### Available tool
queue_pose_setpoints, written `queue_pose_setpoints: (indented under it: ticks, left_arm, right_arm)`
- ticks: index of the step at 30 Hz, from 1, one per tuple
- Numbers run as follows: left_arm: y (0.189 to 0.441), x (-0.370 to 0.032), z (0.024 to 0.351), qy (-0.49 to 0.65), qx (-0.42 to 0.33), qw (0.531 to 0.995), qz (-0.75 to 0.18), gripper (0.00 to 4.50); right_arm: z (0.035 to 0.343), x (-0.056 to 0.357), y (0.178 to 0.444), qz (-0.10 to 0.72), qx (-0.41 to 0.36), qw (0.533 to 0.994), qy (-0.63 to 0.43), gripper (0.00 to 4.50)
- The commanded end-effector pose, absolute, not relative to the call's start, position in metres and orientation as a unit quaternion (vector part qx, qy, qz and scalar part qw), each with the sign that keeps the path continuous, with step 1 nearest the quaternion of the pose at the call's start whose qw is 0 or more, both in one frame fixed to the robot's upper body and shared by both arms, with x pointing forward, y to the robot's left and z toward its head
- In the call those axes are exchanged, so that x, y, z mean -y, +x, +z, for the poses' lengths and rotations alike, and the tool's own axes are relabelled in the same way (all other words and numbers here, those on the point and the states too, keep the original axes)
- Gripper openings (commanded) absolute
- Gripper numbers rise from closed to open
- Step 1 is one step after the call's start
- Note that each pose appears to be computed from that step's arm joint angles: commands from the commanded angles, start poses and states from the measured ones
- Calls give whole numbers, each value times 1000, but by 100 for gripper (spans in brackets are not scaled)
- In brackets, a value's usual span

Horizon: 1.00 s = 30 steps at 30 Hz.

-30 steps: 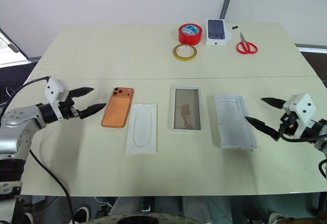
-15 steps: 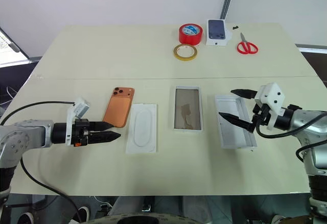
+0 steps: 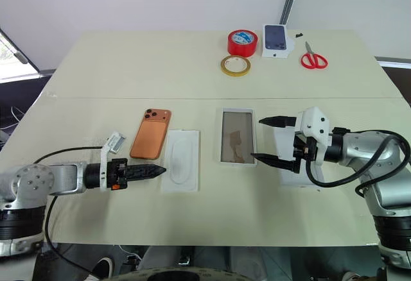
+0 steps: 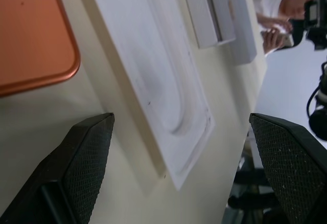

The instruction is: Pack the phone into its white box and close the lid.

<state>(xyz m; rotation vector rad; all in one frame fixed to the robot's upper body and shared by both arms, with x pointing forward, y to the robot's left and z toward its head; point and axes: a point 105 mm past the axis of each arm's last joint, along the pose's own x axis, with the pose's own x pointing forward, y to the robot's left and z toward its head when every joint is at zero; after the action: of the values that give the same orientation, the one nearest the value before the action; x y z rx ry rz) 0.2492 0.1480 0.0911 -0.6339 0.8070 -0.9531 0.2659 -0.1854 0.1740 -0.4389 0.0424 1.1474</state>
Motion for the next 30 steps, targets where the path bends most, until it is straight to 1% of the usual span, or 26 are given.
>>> queue_pose_setpoints:
  ticks: [1,4,5,6,7,8,13,19,22,25,27,29,30]
  left_arm:
    - [244,-140,78,-302,-388,758,-428,446]
    - [244,-133,69,-301,-394,759,-422,446]
    - [244,-131,66,-299,-399,759,-419,394]
    - [243,-130,63,-299,-407,757,-414,362]
    - [242,-130,59,-289,-415,758,-412,317]
    - [241,-130,57,-283,-420,759,-409,258]
    - [244,-136,52,-269,-431,766,-394,5]
    - [247,-140,49,-253,-437,774,-383,5]
    - [256,-140,59,-273,-413,780,-383,5]
    - [273,-145,79,-292,-378,794,-378,5]
    - [285,-144,103,-293,-334,807,-389,5]
    - [295,-136,128,-280,-300,815,-409,5]
    - [298,-132,136,-273,-295,816,-415,5]
  right_arm:
    - [182,183,265,535,0,817,-214,450]
    - [181,183,265,531,1,820,-214,450]
    - [180,183,265,530,2,821,-214,450]
    - [180,183,265,529,2,821,-214,450]
    - [180,183,265,528,3,822,-214,450]
    - [181,183,265,527,3,822,-215,450]
    - [181,184,265,524,6,824,-217,450]
    - [179,182,263,525,6,824,-214,450]
    - [175,179,261,529,1,823,-209,450]
    - [167,164,258,542,-5,817,-196,450]
    - [159,153,253,559,-15,806,-193,450]
    - [148,144,258,556,-19,803,-214,450]
    - [142,141,262,552,-20,803,-226,450]
